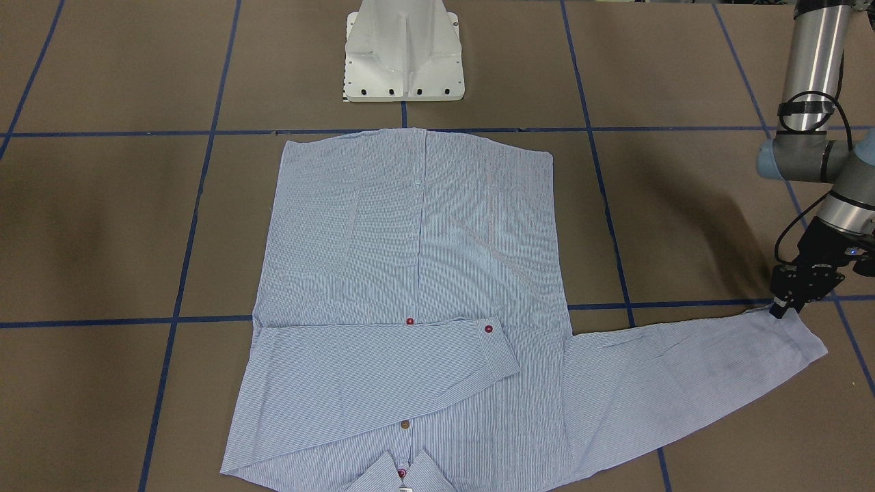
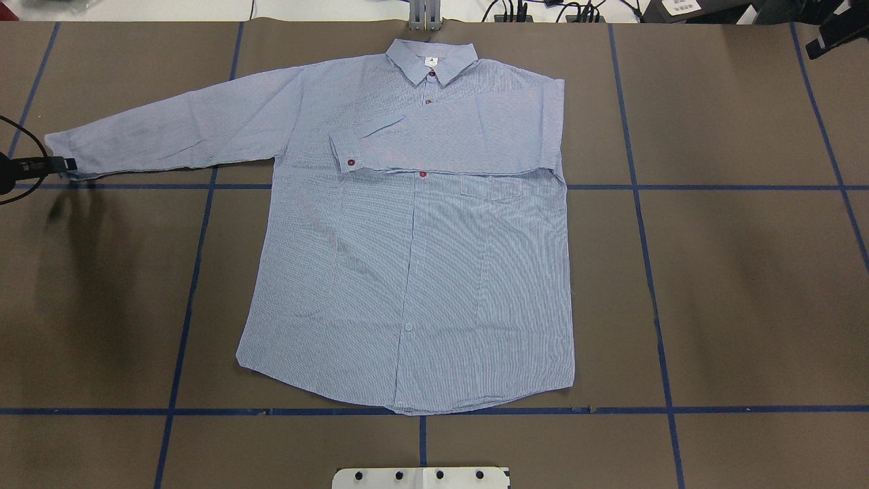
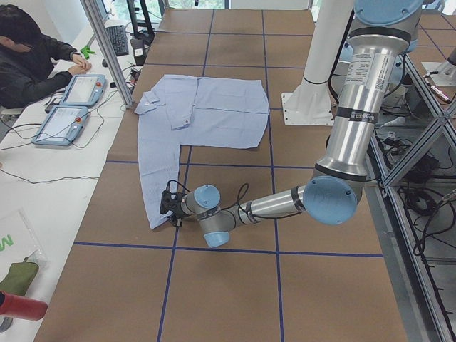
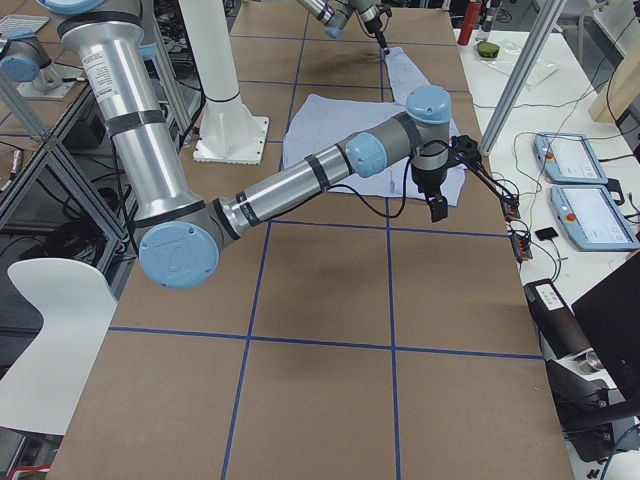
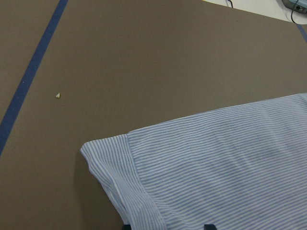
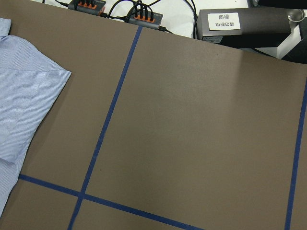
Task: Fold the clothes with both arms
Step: 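Lower the left gripper to the sleeve cuff nearest it and grasp, then carry the grasped sleeve across the shirt body over the first sleeve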
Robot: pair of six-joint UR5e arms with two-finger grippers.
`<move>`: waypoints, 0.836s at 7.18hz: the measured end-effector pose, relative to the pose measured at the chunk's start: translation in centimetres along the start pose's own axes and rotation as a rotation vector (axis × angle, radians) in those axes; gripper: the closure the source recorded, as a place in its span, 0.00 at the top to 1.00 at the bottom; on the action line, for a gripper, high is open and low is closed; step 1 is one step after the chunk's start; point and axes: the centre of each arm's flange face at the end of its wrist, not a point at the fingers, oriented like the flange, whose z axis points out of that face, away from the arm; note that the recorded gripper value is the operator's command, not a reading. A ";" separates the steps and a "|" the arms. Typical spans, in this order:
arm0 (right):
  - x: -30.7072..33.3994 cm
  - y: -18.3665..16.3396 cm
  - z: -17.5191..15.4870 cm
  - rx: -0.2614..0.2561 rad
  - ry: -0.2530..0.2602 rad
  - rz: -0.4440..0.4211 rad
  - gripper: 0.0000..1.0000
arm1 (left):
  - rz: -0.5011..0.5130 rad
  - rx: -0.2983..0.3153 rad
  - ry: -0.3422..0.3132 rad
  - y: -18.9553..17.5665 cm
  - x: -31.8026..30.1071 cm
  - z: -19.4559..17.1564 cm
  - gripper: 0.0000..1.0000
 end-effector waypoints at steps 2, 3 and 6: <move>0.0 0.0 0.0 0.000 0.000 0.001 1.00 | 0.009 0.008 0.038 -1.0 1.9 -0.7 0.00; 0.0 0.0 0.0 0.001 0.000 0.002 1.00 | 0.019 0.009 0.076 -2.1 4.3 -1.4 0.00; -0.1 0.3 -0.2 0.003 -0.001 0.007 1.00 | 0.166 0.105 0.282 -7.6 17.4 -4.4 0.00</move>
